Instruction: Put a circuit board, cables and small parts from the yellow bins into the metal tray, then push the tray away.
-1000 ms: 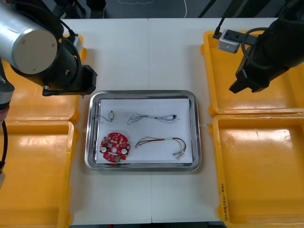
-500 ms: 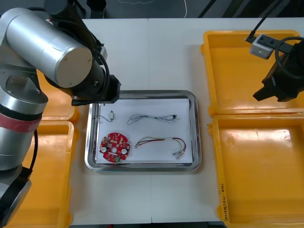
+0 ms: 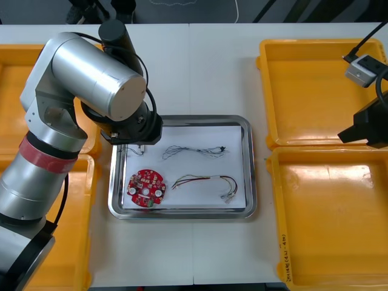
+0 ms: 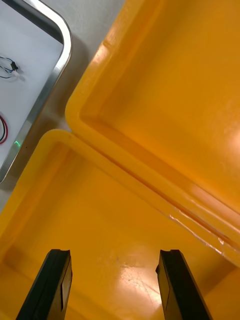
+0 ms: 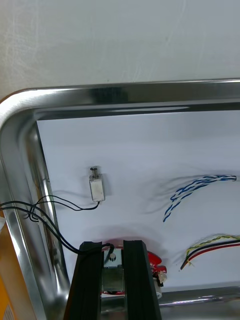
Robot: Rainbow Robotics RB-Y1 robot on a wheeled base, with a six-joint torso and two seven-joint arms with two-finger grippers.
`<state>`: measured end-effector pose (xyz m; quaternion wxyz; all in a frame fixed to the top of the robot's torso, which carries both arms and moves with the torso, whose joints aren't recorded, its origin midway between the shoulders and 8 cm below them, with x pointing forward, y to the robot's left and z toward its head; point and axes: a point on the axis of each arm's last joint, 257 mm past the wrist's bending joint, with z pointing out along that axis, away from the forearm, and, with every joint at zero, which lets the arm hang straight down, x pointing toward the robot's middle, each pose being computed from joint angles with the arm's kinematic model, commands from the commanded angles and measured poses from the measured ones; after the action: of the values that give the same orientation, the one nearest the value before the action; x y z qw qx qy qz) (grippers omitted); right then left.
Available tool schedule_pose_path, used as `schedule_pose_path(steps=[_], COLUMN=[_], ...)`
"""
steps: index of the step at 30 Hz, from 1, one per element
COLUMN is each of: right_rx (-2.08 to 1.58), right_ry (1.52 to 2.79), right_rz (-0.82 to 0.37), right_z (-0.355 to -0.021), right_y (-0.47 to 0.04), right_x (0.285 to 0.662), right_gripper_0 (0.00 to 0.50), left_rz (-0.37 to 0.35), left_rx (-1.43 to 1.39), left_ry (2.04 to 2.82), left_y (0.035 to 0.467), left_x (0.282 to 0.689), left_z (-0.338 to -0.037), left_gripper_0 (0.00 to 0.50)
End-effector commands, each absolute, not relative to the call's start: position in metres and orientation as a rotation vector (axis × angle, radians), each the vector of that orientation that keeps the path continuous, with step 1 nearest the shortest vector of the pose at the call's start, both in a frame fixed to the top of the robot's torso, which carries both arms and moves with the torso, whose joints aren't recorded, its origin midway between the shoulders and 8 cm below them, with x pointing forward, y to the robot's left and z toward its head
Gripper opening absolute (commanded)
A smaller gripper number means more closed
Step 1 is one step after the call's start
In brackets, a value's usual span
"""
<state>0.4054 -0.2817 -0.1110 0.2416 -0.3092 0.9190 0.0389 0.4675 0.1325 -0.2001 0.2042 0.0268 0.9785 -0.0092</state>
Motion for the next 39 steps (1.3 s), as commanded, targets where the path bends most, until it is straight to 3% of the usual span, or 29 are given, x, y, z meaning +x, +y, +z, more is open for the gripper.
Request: schedule_pose_path(steps=[1, 8, 17, 34, 37, 38, 39], right_rx=[-0.734, -0.567, -0.386, -0.165, -0.125, -0.102, -0.100], right_ry=[2.544, 2.604, 2.692, 2.766, 2.770, 2.771, 2.771], right_rz=[0.039, 0.004, 0.050, 0.031, 0.044, 0.050, 0.051], right_z=[-0.107, -0.123, -0.143, -0.168, -0.168, -0.168, -0.168], right_y=[-0.307, -0.317, -0.322, -0.339, -0.338, -0.337, -0.337], right_x=[0.393, 0.379, 0.363, 0.346, 0.346, 0.345, 0.345], right_gripper_0=[0.500, 0.500, 0.500, 0.500, 0.500, 0.500, 0.500], left_rz=[-0.054, -0.057, -0.084, -0.082, -0.082, -0.081, -0.080], left_rx=[-0.021, -0.012, -0.020, -0.014, -0.014, -0.012, -0.013], left_ry=[2.727, 2.715, 2.702, 2.707, 2.707, 2.707, 2.707], left_y=[0.116, 0.109, 0.096, 0.091, 0.091, 0.091, 0.092], left_x=[0.470, 0.476, 0.489, 0.491, 0.491, 0.491, 0.491], left_z=[-0.203, -0.211, -0.223, -0.231, -0.231, -0.231, -0.232], left_gripper_0=[0.000, 0.000, 0.000, 0.001, 0.042, 0.200, 0.273])
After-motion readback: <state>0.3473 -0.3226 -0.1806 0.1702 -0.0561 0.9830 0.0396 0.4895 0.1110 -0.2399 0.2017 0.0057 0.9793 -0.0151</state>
